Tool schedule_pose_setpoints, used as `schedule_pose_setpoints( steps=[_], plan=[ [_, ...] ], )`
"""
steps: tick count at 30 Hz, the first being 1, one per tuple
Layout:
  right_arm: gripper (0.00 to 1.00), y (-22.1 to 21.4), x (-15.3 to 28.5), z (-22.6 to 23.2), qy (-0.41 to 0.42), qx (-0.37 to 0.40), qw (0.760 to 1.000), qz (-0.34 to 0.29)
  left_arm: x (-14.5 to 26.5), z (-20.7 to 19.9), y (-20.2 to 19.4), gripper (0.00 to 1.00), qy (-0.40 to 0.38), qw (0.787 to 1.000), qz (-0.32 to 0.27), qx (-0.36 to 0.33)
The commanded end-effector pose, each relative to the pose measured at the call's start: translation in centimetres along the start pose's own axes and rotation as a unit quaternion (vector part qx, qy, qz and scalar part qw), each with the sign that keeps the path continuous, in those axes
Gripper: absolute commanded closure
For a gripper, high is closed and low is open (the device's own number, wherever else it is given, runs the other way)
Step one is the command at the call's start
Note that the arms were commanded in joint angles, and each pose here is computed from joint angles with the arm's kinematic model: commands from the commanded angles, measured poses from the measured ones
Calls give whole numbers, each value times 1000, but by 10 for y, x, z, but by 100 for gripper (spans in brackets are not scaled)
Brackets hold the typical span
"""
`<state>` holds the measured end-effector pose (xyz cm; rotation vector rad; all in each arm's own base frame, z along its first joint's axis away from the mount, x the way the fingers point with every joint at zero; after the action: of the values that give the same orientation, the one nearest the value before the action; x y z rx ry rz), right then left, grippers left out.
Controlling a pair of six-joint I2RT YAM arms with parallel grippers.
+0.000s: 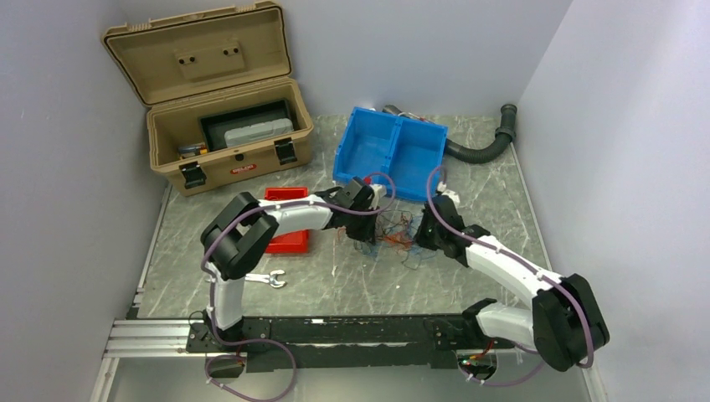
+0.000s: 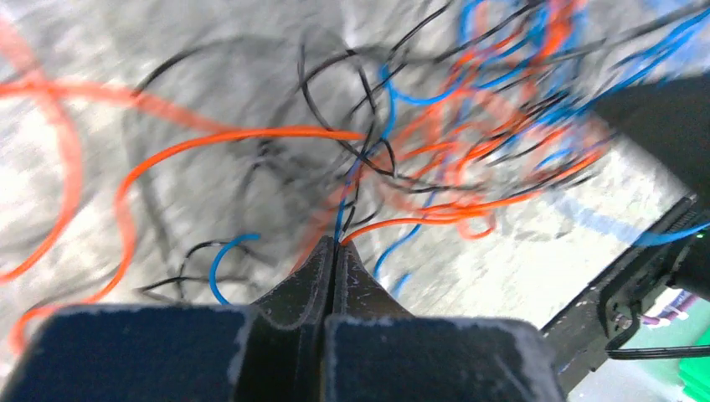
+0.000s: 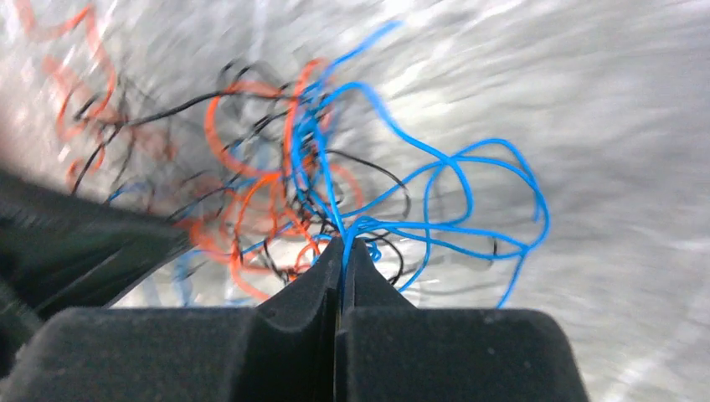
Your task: Untangle the cables
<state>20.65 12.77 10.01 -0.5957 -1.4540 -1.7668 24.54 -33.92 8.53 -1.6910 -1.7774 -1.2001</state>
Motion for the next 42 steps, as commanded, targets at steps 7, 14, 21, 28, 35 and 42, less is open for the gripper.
schedule_pose_setpoints(
  steps=[7, 14, 21, 28, 35, 42],
  plan=[
    [100, 39, 74, -100, -329, -156, 923, -122, 87, 68, 19, 100, 104, 990, -95, 17],
    [100, 43, 100, -110, -342, -205, 900, -177, 128, 87, 25, 100, 109, 984, -136, 33],
    [100, 49, 128, -124, -425, -228, 851, -209, 147, 91, 33, 100, 125, 977, -162, 53],
    [100, 42, 153, -139, -505, -277, 784, -231, 183, 101, 37, 100, 102, 963, -230, 98],
    [100, 48, 134, -127, -425, -250, 841, -221, 181, 77, 37, 100, 9, 976, -212, 54],
    [36, 78, 111, -66, -115, -51, 966, -225, 170, 31, 34, 95, -48, 982, -176, -41]
  ],
)
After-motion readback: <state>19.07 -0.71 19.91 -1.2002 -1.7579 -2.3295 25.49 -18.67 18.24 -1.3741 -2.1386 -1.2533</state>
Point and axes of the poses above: each gripper's point midway between its finger pads, its own x axis back along the fingers, its own z axis along the line the jaws close on, y = z × x, the point moved 7 cm from there along x, back along the fingers, and after that the axes turned 13 degrees about x, right-handed, at the moved point
